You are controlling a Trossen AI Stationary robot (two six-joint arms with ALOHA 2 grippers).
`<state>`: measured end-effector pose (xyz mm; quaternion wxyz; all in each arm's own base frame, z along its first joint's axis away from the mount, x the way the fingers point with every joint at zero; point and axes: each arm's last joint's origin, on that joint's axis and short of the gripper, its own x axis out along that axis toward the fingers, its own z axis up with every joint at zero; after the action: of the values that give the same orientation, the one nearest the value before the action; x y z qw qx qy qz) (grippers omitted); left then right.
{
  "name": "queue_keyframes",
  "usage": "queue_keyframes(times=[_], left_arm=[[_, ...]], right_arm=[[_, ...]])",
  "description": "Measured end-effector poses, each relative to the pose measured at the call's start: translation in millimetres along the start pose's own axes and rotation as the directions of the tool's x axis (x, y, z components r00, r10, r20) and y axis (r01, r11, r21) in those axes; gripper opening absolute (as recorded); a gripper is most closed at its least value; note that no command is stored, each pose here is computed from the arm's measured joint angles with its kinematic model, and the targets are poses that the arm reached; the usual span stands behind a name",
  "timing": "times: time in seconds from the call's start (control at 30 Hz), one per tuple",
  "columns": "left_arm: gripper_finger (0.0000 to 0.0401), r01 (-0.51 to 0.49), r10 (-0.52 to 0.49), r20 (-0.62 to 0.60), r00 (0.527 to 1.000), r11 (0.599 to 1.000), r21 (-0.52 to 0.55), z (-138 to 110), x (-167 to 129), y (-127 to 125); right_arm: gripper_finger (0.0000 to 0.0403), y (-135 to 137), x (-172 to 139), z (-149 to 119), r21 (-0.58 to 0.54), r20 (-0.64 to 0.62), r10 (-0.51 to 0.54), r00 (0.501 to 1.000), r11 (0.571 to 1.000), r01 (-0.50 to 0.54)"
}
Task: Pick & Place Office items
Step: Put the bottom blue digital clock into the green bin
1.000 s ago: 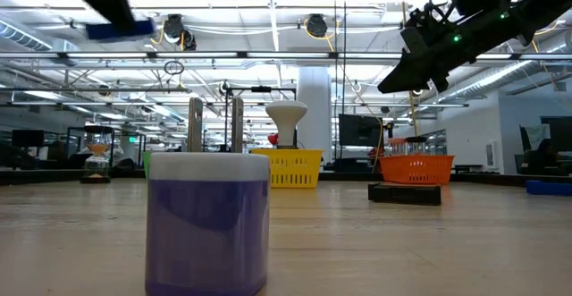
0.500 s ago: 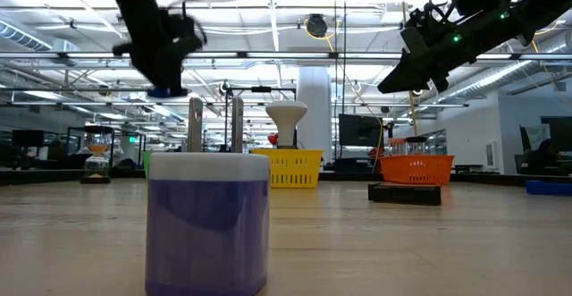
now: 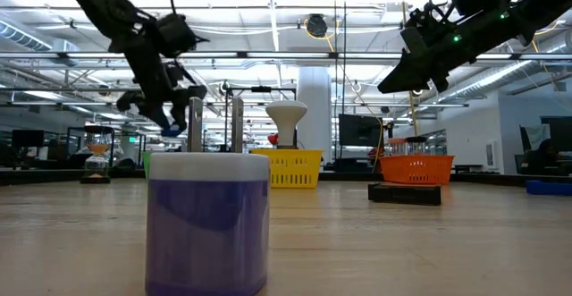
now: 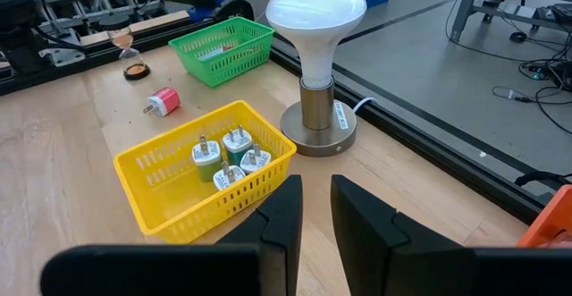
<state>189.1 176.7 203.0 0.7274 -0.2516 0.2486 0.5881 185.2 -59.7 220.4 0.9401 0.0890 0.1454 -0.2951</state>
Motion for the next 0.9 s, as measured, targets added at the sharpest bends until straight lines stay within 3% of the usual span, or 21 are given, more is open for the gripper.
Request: queue_keyframes(times=[0.3, 0.67, 0.9], left_arm=[[0.0152, -0.141, 0.141, -0.012, 0.990, 0.990, -0.021, -12.9, 37.1, -0.6], [0.0152, -0.186, 0.184, -0.032, 0.982, 0.981, -0.050, -25.0, 63.0, -2.6], [0.0152, -0.196, 0.195, -0.034, 0.980, 0.979, -0.056, -26.4, 64.4, -2.3]], right_arm=[[0.0055, 0.0, 0.0, 0.0, 0.000, 0.000, 0.000, 1.000, 1.000, 0.000], [0.0055, 0.0, 0.0, 0.0, 0.000, 0.000, 0.000, 1.000, 1.000, 0.000], [0.0055, 0.0, 0.0, 0.0, 0.000, 0.000, 0.000, 1.000, 1.000, 0.000]])
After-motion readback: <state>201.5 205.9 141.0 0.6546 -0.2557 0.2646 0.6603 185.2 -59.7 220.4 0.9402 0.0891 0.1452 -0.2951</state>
